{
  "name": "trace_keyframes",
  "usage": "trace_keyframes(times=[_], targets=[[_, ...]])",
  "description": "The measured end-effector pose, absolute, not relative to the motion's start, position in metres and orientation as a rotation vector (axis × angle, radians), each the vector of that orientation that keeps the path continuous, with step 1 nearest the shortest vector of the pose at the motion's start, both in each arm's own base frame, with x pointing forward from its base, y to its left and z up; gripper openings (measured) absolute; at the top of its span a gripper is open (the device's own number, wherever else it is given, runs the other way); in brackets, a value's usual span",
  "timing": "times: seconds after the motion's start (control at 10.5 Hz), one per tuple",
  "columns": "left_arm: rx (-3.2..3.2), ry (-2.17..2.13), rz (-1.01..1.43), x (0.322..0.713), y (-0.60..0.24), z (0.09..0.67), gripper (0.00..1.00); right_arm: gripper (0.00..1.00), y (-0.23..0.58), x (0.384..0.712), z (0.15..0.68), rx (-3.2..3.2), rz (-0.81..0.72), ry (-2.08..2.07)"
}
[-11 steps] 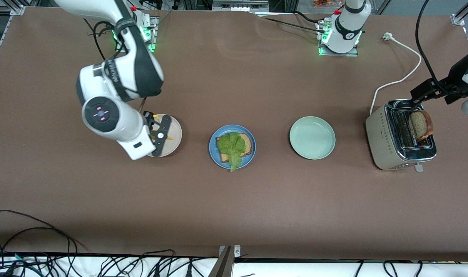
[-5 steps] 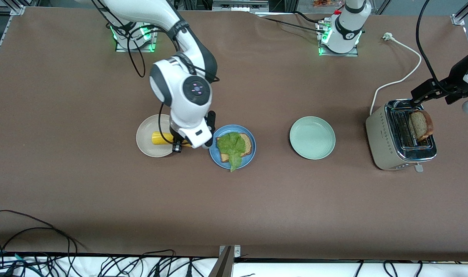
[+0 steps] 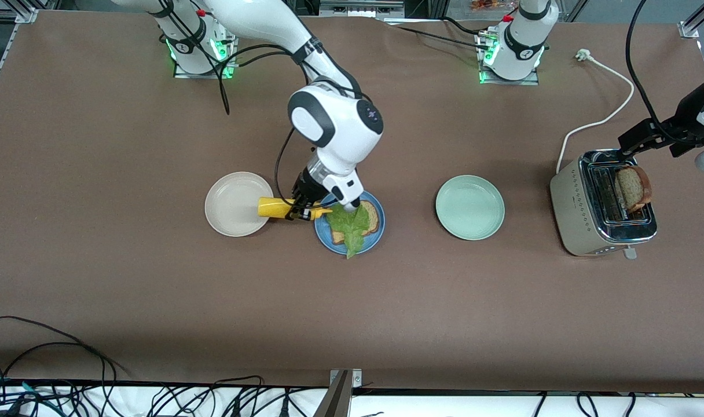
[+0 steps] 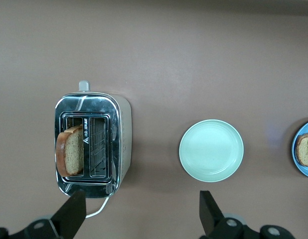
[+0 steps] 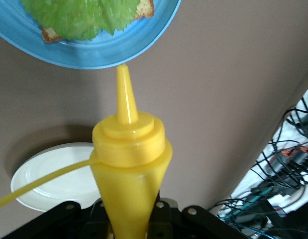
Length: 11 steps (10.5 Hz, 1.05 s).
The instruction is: Make sandwich in blue plate with both arms
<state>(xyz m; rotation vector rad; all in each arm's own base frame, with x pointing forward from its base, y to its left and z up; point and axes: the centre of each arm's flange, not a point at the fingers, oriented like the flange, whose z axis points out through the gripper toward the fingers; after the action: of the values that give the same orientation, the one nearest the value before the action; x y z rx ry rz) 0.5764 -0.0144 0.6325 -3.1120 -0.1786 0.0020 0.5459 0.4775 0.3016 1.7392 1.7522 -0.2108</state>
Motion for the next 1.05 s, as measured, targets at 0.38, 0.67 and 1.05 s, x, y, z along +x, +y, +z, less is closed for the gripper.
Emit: trace_keyframes(times=[0.38,0.67,1.05], targets=[[-3.112,-0.179,0.002,0.576,-0.014,0.633,1.00,0.17,0.489,0.536,0.287,1.656,-0.215,1.752],[-3.112,-0.178,0.002,0.576,-0.015,0.633,1.00,0.16,0.495,0.530,0.281,1.620,-0.223,1.753],[-3.112,-0.177,0.002,0.576,-0.015,0.633,1.00,0.15,0.495,0.534,0.308,1.753,-0.187,1.756]])
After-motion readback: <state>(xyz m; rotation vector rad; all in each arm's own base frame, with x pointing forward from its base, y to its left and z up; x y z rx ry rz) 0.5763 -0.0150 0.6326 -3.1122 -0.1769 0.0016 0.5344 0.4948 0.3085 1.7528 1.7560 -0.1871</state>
